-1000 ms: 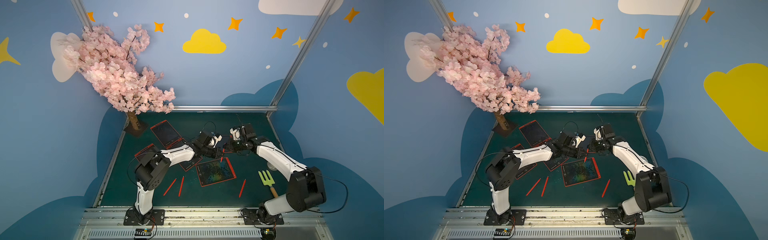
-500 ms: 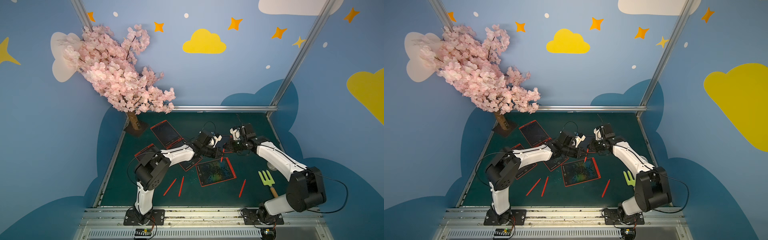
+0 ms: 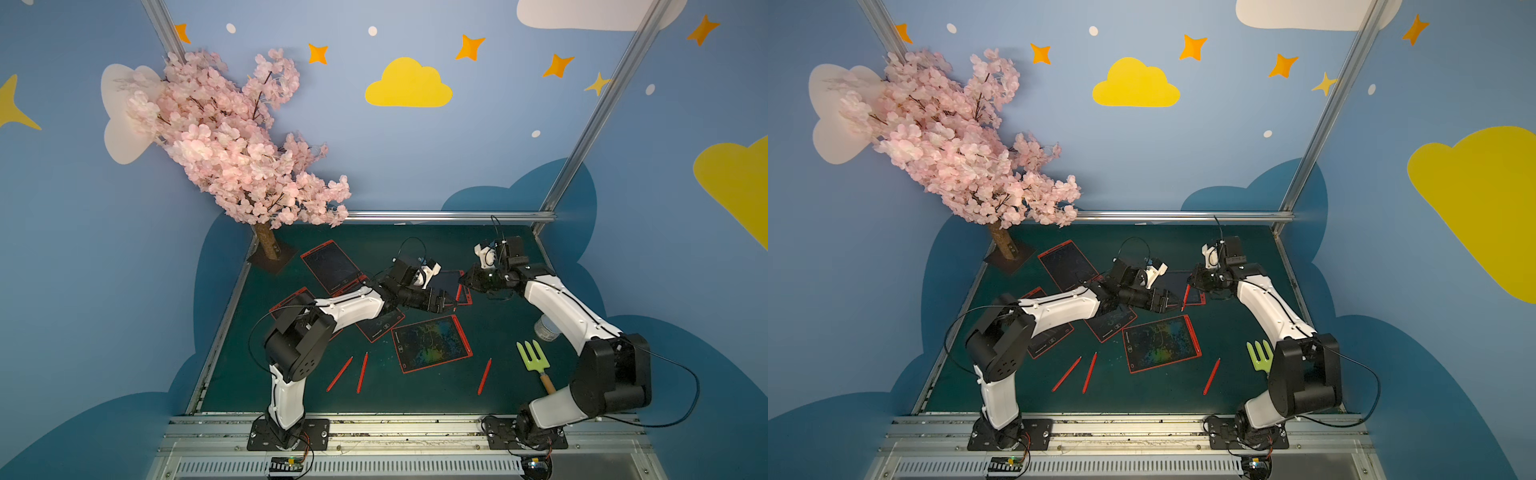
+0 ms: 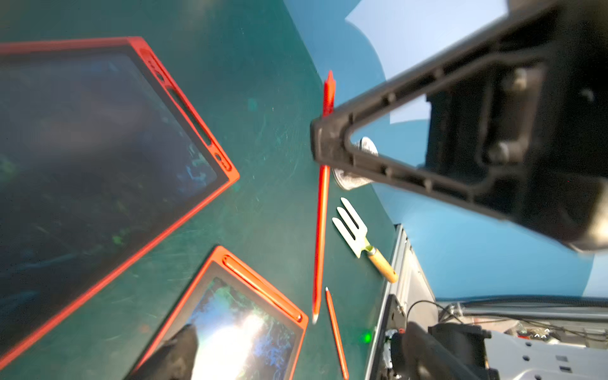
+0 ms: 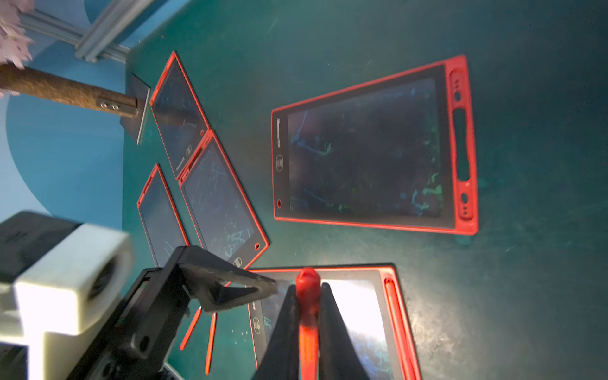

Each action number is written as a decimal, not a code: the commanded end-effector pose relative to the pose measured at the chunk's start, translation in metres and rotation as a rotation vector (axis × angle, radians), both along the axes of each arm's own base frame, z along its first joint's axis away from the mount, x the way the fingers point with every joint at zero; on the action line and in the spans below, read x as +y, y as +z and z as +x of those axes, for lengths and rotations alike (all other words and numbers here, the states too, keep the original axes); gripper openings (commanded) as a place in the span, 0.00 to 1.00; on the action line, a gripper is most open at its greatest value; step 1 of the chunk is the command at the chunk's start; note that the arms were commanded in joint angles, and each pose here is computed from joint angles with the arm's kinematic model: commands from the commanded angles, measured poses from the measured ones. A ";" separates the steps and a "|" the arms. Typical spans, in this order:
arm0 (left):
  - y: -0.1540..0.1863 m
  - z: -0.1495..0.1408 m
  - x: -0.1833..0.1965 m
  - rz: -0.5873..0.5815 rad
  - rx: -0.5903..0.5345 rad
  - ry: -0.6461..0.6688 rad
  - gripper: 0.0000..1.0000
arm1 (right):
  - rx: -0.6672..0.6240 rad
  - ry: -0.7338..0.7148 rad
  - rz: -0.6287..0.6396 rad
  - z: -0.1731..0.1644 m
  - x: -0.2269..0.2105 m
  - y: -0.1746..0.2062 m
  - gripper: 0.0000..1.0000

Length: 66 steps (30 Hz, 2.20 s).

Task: Place the stylus back onto the writing tablet
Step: Pick up the stylus from the center of the board, then place the stylus on the writing tablet.

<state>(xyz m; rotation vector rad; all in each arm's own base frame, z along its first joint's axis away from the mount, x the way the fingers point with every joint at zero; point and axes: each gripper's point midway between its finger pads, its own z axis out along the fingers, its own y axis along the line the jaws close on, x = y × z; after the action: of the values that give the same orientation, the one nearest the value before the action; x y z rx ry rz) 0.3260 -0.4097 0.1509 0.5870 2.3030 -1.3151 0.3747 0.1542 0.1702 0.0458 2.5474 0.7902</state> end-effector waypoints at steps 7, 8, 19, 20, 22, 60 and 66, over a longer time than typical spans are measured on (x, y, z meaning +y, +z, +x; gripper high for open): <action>0.056 -0.014 0.028 0.022 -0.205 -0.110 0.99 | 0.014 0.108 -0.124 0.035 -0.019 -0.017 0.10; 0.059 -0.015 0.029 0.025 -0.212 -0.115 0.99 | 0.015 0.109 -0.142 0.038 -0.022 -0.019 0.09; 0.094 -0.019 0.044 0.111 -0.345 -0.154 0.99 | 0.037 0.127 -0.304 0.075 -0.043 -0.046 0.08; 0.096 -0.017 0.045 0.117 -0.363 -0.155 0.99 | 0.042 0.127 -0.321 0.077 -0.045 -0.051 0.07; 0.093 -0.016 0.046 0.129 -0.381 -0.162 0.99 | 0.050 0.130 -0.347 0.084 -0.048 -0.056 0.07; 0.088 -0.029 0.043 0.126 -0.355 -0.169 0.99 | 0.172 0.186 -0.480 0.110 -0.037 -0.124 0.09; 0.087 -0.030 0.044 0.128 -0.356 -0.170 0.99 | 0.197 0.178 -0.496 0.103 -0.040 -0.129 0.11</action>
<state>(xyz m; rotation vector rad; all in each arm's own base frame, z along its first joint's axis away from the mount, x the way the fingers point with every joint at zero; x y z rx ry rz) 0.2987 -0.3676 0.2285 0.9759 2.1144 -1.0488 0.4848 0.1174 0.0468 -0.2950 2.8524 0.2300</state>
